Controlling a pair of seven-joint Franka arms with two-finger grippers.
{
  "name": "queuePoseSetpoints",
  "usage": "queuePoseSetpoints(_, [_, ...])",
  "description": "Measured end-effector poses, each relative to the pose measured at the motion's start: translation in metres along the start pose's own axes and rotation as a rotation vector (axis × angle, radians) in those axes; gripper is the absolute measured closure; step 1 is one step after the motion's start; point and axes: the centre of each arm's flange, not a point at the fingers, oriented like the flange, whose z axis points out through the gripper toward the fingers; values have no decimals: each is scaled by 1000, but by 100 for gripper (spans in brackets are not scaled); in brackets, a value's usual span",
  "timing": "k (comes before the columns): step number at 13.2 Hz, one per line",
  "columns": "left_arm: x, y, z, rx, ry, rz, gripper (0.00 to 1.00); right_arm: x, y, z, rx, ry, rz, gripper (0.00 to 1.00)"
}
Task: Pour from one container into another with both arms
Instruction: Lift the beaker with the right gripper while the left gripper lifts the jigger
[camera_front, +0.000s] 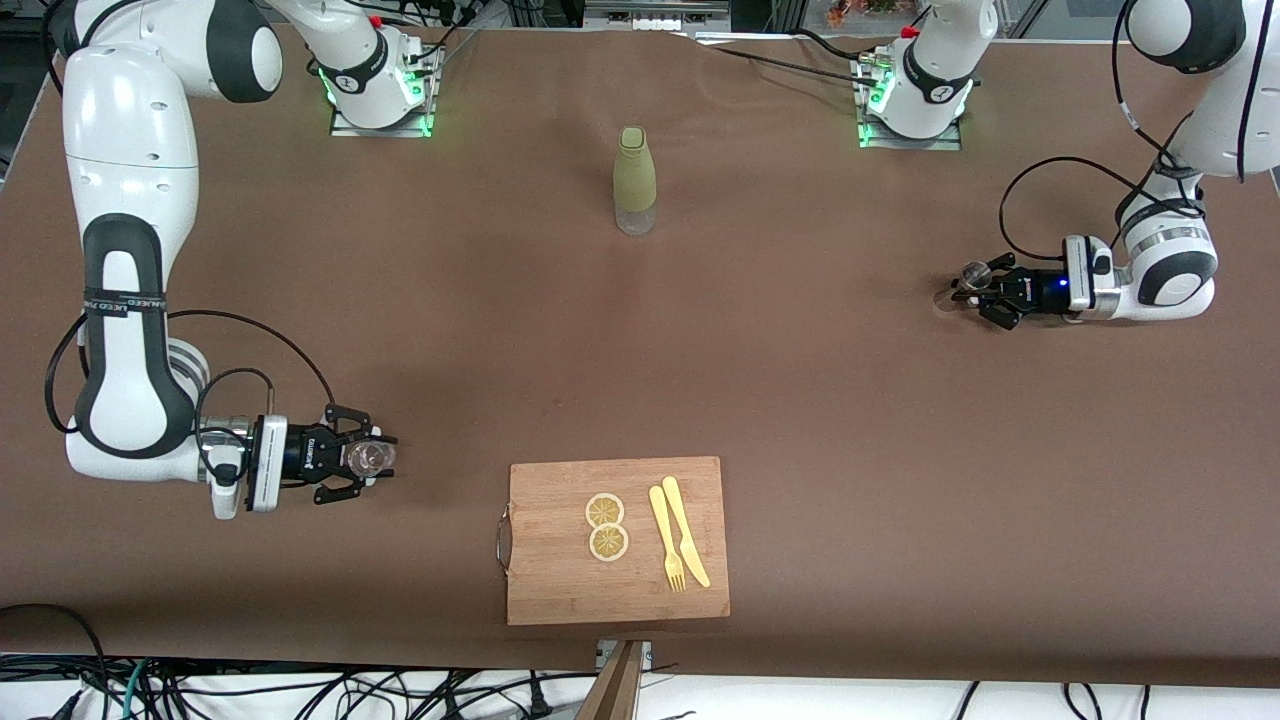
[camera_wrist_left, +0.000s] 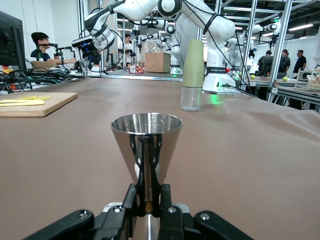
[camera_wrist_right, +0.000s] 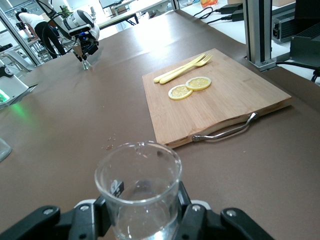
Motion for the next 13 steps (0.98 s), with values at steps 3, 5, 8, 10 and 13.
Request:
queuePoseSetpoints(3, [0,0,0,0,0,0,79,0,0,0,0,0,3,52])
queuePoseSetpoints(5, [0,0,0,1,3,1,79,5,0,-2,-2,1,34,52])
queuePoseSetpoints(8, [5,-4,0,15,27,9,79,39,-6,-8,-10,6,47,52])
queuePoseSetpoints(10, [13,-11,-4,26,31,15,79,58,-11,-10,-11,7,67,52])
queuePoseSetpoints(13, [36,-37,0,49,35,43,79,85,-18,-11,-12,9,62,52])
